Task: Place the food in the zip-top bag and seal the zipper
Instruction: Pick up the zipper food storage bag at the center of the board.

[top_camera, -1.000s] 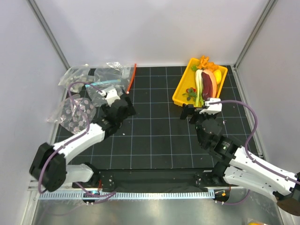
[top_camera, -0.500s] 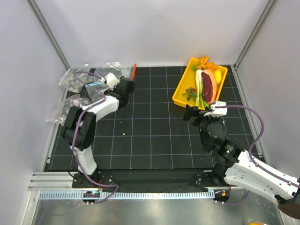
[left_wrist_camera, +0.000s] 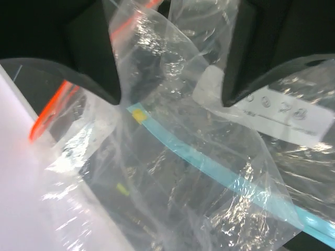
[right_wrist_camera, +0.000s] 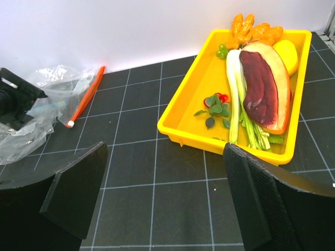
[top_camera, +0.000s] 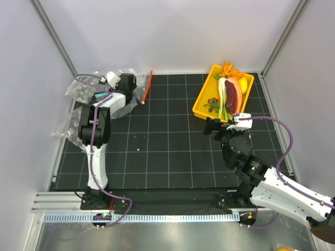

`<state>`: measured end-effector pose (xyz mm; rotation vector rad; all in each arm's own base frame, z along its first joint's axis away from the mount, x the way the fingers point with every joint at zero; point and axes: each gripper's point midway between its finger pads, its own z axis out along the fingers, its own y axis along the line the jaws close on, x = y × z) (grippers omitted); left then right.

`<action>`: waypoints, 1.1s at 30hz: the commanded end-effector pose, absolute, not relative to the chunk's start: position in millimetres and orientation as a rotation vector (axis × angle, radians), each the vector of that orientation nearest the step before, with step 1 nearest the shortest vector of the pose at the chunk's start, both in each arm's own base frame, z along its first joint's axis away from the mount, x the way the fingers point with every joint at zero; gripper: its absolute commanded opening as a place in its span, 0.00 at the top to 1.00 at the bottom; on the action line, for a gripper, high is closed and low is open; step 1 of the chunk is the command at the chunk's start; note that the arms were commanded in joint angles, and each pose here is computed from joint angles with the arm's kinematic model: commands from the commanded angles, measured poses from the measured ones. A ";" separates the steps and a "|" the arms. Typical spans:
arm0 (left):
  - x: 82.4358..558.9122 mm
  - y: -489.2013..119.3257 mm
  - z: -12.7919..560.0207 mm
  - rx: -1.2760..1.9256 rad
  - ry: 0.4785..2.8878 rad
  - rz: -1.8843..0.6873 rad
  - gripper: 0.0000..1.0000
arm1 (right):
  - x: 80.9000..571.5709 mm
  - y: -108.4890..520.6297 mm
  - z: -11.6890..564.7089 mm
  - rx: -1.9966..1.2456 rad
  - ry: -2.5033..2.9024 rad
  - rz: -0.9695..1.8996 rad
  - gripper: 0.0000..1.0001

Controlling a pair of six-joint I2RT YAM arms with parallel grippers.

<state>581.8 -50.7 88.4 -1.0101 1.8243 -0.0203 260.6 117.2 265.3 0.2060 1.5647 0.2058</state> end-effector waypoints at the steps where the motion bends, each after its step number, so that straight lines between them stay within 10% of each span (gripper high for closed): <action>1: 615.1 -55.3 88.5 -0.969 1.817 -0.154 0.25 | 260.6 116.4 283.4 0.276 1.510 0.272 0.00; 7: 624.6 -52.4 99.8 -0.928 1.821 -0.160 0.99 | 259.3 112.9 285.6 0.290 1.502 0.270 0.00; 33: 429.5 -171.2 268.9 -0.864 1.740 -0.939 1.00 | 265.0 117.1 279.0 0.264 1.533 0.219 0.00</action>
